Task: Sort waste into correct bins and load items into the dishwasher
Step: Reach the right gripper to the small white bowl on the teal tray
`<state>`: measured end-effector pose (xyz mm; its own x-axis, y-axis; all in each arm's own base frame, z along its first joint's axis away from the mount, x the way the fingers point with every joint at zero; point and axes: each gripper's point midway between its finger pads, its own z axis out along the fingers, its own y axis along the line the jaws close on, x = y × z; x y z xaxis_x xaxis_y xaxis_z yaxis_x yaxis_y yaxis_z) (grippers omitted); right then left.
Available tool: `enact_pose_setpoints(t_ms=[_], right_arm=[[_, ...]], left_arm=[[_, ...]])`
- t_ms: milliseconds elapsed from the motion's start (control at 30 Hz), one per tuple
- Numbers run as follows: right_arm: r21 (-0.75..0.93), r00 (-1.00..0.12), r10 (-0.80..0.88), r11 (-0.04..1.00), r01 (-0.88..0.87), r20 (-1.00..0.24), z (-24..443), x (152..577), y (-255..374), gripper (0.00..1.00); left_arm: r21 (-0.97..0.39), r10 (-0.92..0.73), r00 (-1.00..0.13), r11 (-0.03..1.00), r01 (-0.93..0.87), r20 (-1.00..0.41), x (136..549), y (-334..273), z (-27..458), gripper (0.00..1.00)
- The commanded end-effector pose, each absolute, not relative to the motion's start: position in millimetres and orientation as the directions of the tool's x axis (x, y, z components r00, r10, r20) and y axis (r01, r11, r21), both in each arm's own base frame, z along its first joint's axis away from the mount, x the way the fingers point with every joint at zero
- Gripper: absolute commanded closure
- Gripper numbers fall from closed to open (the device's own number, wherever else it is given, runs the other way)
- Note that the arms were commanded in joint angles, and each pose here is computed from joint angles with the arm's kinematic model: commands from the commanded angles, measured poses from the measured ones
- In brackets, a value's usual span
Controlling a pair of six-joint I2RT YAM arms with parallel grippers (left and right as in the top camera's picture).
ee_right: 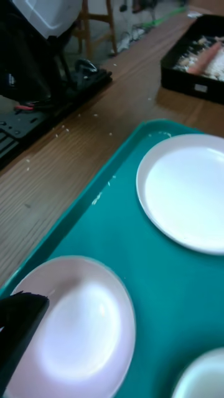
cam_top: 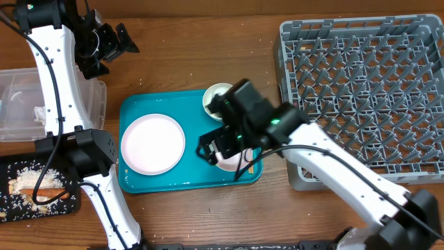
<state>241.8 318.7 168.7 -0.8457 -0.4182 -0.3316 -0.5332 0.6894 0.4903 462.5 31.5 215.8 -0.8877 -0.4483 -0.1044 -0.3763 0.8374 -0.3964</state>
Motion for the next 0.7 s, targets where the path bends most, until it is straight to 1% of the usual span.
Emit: enact_pose_setpoints(t_ms=[0,67,133,200,300,367,467,567,600,667], right_arm=[[0.478,-0.806,-0.477,0.649,-0.592,-0.35,159,240,336,0.0],[0.436,-0.813,-0.48,0.687,-0.581,-0.328,143,245,335,0.0],[0.371,-0.843,-0.45,0.76,-0.535,-0.294,123,255,327,0.0],[0.282,-0.887,-0.374,0.85,-0.445,-0.272,108,270,312,0.0],[0.173,-0.923,-0.262,0.932,-0.318,-0.284,101,289,288,0.0],[0.185,-0.926,-0.242,0.935,-0.302,-0.288,102,294,286,0.0],[0.257,-0.924,-0.271,0.904,-0.341,-0.27,104,289,296,0.0],[0.317,-0.92,-0.301,0.872,-0.372,-0.252,106,279,309,0.05],[0.318,-0.918,-0.306,0.87,-0.377,-0.252,105,277,311,0.07],[0.313,-0.914,-0.316,0.868,-0.387,-0.255,102,275,316,0.09]], left_arm=[[-0.406,-0.432,-0.896,0.84,-0.36,-0.099,463,28,214,0.0],[-0.406,-0.432,-0.896,0.84,-0.36,-0.099,463,28,214,0.0],[-0.406,-0.433,-0.896,0.84,-0.361,-0.099,463,28,214,0.0],[-0.406,-0.433,-0.896,0.84,-0.361,-0.099,463,28,214,0.0],[-0.406,-0.433,-0.896,0.84,-0.361,-0.099,463,28,214,0.0],[-0.406,-0.432,-0.896,0.84,-0.36,-0.099,463,28,214,0.0],[-0.406,-0.433,-0.896,0.84,-0.361,-0.099,463,28,214,0.0],[-0.406,-0.433,-0.896,0.84,-0.361,-0.099,463,28,214,0.0],[-0.406,-0.433,-0.896,0.84,-0.361,-0.099,463,28,214,0.0],[-0.406,-0.433,-0.896,0.84,-0.361,-0.099,463,28,214,0.0]])
